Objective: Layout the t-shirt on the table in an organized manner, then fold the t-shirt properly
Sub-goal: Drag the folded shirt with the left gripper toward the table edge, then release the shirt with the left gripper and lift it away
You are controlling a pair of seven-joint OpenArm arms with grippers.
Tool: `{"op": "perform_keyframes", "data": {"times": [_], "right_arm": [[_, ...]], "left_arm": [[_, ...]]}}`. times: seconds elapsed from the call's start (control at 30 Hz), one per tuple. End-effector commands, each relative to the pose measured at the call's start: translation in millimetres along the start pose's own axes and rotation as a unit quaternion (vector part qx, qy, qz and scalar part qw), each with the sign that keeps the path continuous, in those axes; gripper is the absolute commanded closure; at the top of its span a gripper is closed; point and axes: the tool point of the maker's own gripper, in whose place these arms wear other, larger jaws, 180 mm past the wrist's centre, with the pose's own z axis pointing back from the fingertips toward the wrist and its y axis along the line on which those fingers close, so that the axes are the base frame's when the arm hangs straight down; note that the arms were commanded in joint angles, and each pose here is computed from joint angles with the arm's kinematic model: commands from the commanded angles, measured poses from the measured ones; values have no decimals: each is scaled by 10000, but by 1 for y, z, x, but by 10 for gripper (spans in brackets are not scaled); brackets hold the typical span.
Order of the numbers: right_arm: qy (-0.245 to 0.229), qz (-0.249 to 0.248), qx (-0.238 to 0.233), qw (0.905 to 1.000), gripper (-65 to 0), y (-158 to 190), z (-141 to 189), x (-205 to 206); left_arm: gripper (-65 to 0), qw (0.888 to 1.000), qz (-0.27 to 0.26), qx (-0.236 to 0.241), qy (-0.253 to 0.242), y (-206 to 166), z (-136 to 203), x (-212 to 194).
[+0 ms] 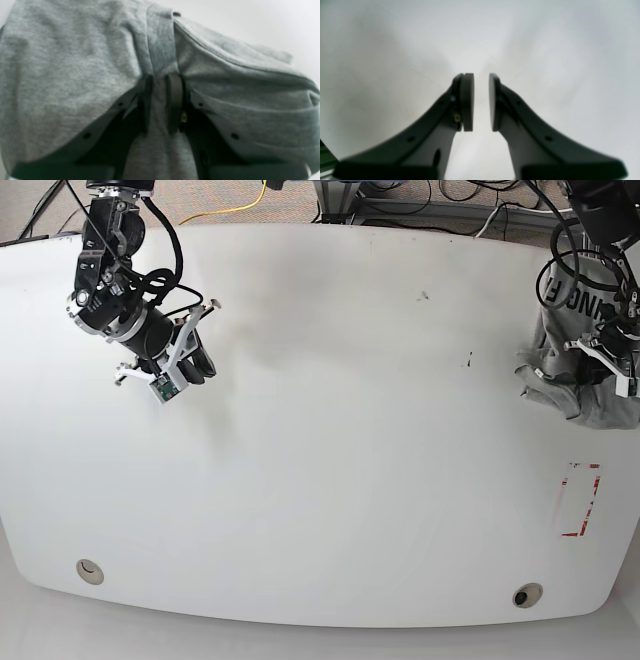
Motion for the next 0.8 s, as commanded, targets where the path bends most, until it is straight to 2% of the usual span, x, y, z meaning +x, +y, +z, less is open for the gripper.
{"op": "perform_keyframes", "data": {"times": [0.0,0.23,0.33,0.77], "right_arm": [[-233,61,-17,9997,-95,-2,4,12],[-136,17,28,9999,-95,3,5,4],[-119,16,31,9999,-95,3,5,2],[-184,25,-206,9996,-95,-6,19,4]], "left_arm": [[-101,9977,-256,281,560,19,6,-16],[-101,9986,-327,343,241,25,2,20],[-101,9973,-475,502,228,42,9,31],[-101,9951,-679,695,197,62,21,47]]}}
